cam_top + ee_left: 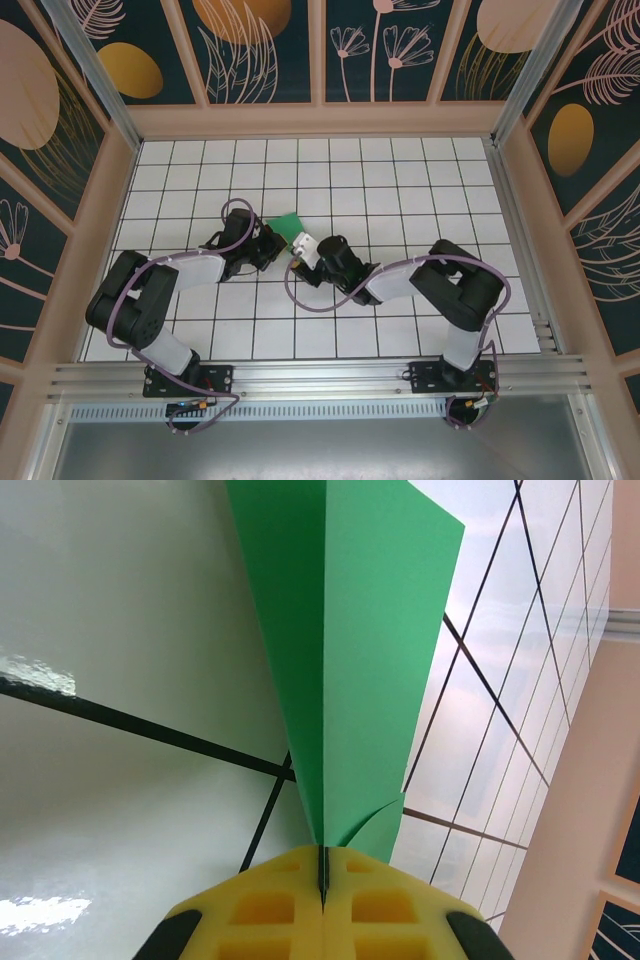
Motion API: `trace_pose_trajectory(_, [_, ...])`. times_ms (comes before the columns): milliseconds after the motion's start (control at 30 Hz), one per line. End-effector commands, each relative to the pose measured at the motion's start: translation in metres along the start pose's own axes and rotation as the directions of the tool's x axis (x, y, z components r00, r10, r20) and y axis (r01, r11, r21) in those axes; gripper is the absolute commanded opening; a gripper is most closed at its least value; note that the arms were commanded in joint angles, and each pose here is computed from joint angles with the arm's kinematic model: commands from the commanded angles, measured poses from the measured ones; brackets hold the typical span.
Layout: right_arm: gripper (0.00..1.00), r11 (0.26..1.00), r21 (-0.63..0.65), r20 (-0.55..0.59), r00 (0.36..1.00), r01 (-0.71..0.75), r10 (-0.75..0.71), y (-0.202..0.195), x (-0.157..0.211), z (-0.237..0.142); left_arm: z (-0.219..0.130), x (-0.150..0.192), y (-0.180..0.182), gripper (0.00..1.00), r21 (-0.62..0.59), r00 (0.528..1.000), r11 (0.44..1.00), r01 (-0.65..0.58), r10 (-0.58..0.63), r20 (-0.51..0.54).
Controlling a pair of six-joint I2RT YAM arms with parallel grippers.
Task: Fold a paper plane with a square sheet of paper (pick it up from the middle)
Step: Fold the wing for the fifth time at the center of the table.
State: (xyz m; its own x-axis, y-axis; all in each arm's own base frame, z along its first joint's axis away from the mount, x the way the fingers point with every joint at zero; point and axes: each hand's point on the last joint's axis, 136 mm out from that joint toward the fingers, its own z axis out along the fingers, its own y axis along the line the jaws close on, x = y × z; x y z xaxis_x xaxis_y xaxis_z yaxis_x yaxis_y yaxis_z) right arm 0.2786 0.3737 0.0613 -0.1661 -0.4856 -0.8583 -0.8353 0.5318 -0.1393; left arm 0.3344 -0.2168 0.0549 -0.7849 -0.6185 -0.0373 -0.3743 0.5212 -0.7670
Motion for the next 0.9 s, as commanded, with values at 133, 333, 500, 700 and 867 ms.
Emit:
trace_pose_trajectory(133, [0.35, 0.989, 0.068, 0.041, 0.991, 0.128, -0.131, -0.006, -0.003, 0.015, -0.006, 0.001, -0.012, 0.00, 0.012, 1.000, 1.000, -0.026, 0.026, -0.004])
trace_pose_trajectory(333, [0.33, 0.975, 0.133, 0.075, 0.979, 0.178, -0.189, -0.015, -0.010, 0.020, -0.005, 0.002, -0.009, 0.00, -0.001, 1.000, 1.000, -0.024, 0.024, -0.007])
trace_pose_trajectory(500, [0.32, 0.964, 0.176, 0.103, 0.970, 0.201, -0.221, -0.021, -0.018, 0.018, -0.005, 0.002, -0.007, 0.00, -0.011, 1.000, 1.000, -0.025, 0.025, -0.009])
trace_pose_trajectory(700, [0.18, 0.967, 0.142, 0.092, 0.970, 0.211, -0.225, -0.016, -0.011, 0.023, -0.005, 0.002, -0.007, 0.00, -0.014, 1.000, 1.000, -0.027, 0.027, -0.013])
trace_pose_trajectory(867, [0.04, 0.978, 0.091, 0.091, 0.976, 0.189, -0.197, -0.011, -0.012, 0.023, -0.007, 0.000, -0.010, 0.00, -0.014, 0.999, 0.999, -0.040, 0.040, -0.001])
